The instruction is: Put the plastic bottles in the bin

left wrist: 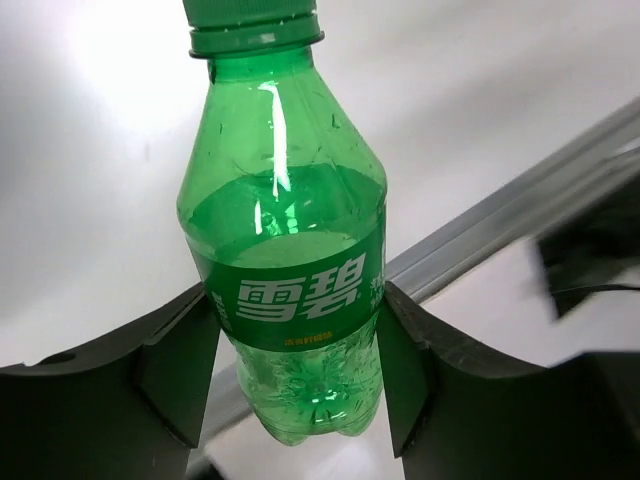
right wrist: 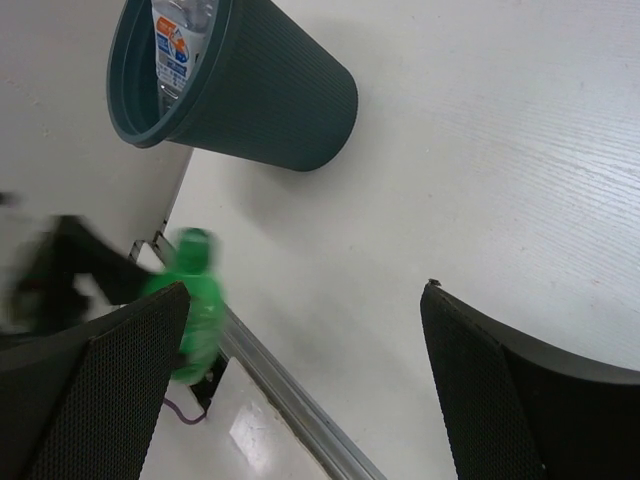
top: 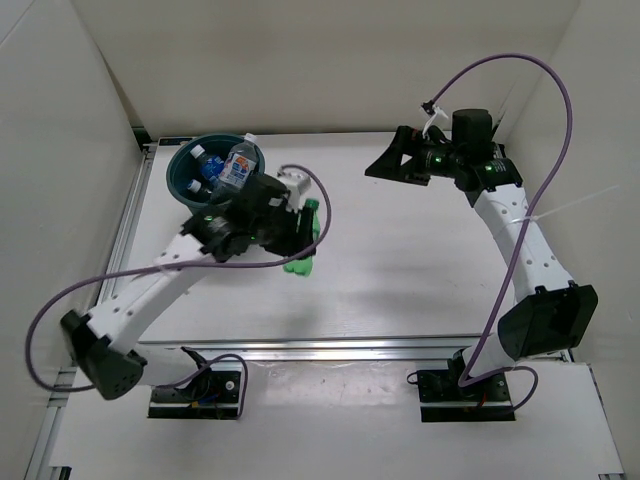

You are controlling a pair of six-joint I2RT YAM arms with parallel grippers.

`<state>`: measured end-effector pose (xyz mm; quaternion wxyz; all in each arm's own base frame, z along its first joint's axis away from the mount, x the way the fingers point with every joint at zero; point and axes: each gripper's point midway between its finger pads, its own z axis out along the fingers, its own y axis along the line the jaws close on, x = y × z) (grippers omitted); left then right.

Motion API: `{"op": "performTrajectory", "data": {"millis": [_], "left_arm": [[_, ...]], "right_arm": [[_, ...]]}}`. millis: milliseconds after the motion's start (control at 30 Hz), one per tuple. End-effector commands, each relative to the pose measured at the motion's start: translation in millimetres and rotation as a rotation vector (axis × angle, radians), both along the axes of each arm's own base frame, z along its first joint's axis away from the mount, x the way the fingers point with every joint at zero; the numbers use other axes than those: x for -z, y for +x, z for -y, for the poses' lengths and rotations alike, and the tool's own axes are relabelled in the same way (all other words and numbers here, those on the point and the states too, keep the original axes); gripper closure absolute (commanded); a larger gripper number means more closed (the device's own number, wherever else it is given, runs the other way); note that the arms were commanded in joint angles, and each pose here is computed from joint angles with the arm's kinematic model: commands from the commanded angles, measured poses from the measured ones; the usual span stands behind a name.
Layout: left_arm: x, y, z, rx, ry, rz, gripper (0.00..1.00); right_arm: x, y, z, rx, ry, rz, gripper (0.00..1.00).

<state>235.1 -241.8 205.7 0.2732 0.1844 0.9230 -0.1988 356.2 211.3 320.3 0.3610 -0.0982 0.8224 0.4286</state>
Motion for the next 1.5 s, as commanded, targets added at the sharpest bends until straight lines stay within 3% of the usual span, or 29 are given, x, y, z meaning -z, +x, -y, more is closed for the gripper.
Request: {"op": "performTrajectory", "data": {"millis": [0,100,167,267,433,633,767,867,933,1100,1267,1467], "left_arm": [[-106,-1,1,0.005,-0.194,0.231,0.48],[-168,20,-29,-0.147,-0.205,0.401,0.43],[-210,44,-73,-0.339,-0.192,0.528,0.43],[-241,80,-127,-0.566,-0.136,0.658,0.4],[-225,134,-198,-0.836,-0.037,0.625,0.4],[-168,179,-246,-0.971,0.064,0.502,0.37],[-143,197,-265,-1.003,0.092,0.445,0.28],[-126,203,-269,-1.008,0.115,0.409,0.12],[-120,203,-271,-1.015,0.111,0.393,0.01],[-141,181,-263,-1.014,0.073,0.444,0.01],[-176,119,-270,-1.063,0.015,0.568,0.01],[-157,29,-283,-1.095,0.006,0.645,0.01]], "right_arm": [[-9,9,-2,-0.009,0.017,0.035,0.0],[-9,11,-4,-0.017,0.021,0.032,0.0],[-9,13,-5,-0.014,0.026,0.025,0.0],[-12,11,-7,-0.028,0.041,0.025,0.0],[-8,11,-7,-0.028,0.04,0.016,0.0],[-8,-3,-4,-0.028,0.04,0.017,0.0],[-7,-9,0,-0.024,0.024,0.031,0.0],[-5,-13,2,-0.018,0.013,0.041,0.0],[-3,-13,6,0.006,-0.001,0.035,0.0],[10,-2,22,0.139,-0.063,0.005,0.0],[10,5,26,0.175,-0.08,-0.014,0.0],[10,16,34,0.252,-0.111,-0.034,0.0]]}}
